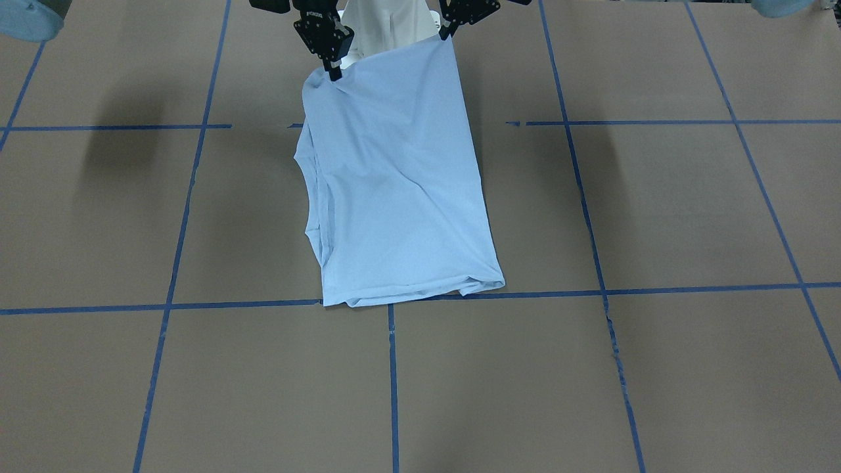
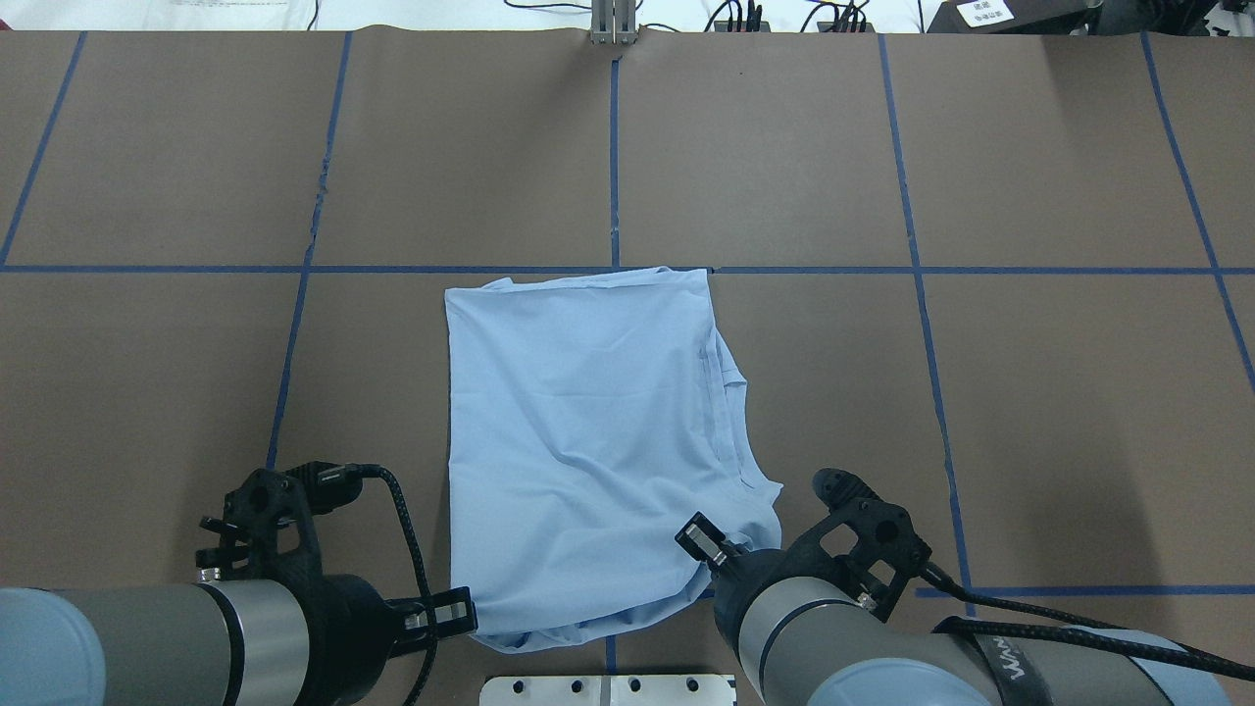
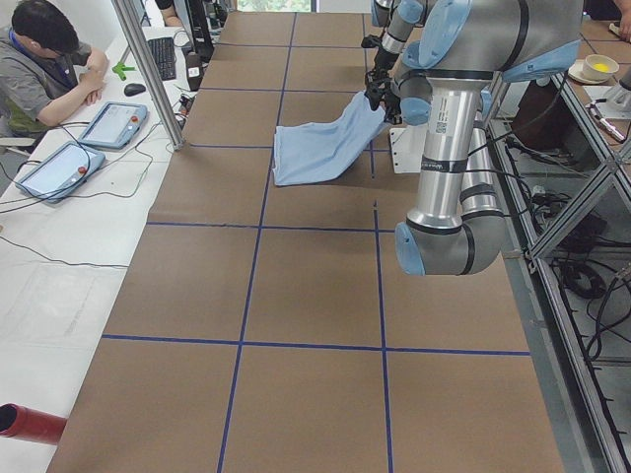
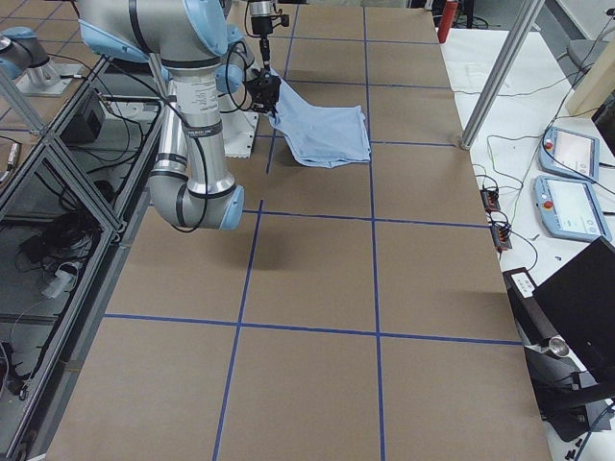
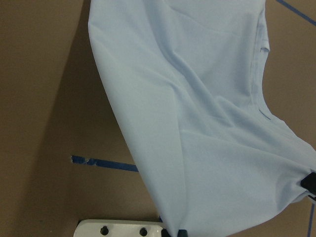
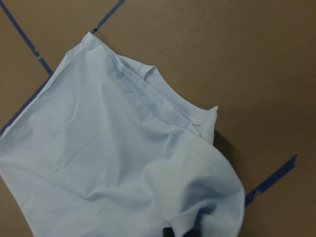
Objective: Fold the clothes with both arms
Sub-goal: 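Lift the near edge with both grippers and fold it toward the far edge, then lay the folded edge down onto the far edge with both grippers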
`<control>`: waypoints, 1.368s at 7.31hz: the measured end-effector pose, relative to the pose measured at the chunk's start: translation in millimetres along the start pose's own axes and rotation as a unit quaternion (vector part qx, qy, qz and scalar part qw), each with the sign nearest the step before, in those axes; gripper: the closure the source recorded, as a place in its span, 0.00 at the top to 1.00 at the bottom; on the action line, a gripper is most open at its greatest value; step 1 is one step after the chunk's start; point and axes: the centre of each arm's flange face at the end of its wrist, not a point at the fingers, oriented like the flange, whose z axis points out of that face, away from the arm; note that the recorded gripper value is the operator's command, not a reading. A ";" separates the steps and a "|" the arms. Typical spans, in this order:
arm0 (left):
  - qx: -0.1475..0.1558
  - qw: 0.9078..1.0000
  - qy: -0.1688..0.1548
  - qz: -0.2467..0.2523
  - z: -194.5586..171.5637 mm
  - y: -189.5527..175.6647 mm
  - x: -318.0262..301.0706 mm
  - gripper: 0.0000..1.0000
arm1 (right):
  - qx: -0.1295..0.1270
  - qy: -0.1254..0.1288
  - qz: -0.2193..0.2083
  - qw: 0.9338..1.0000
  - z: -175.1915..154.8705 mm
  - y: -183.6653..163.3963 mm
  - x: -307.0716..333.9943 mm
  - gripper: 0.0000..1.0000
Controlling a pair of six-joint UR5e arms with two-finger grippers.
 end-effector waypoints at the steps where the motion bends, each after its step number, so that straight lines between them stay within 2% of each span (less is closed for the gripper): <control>1: 0.009 1.000 -0.001 0.013 0.7 -7.9 4.8 0.00 | 0.008 -0.001 -0.002 1.000 4.3 -0.4 -10.3 0.00; 4: 0.083 0.995 -0.031 0.052 33.1 -83.3 21.8 0.00 | 0.064 -0.013 -0.003 0.998 45.8 -30.4 -76.0 0.00; 6: 0.123 0.988 -0.073 0.063 67.4 -138.1 21.4 0.00 | 0.089 -0.018 -0.003 0.996 105.2 -55.9 -107.9 0.00; 8: 0.149 0.981 -0.100 0.068 106.9 -189.2 13.5 0.00 | 0.107 -0.007 -0.005 0.994 163.4 -74.4 -135.0 0.00; 10: 0.164 0.978 -0.112 0.066 165.2 -233.0 -5.4 0.00 | 0.117 0.000 -0.007 0.993 216.1 -84.9 -145.1 0.00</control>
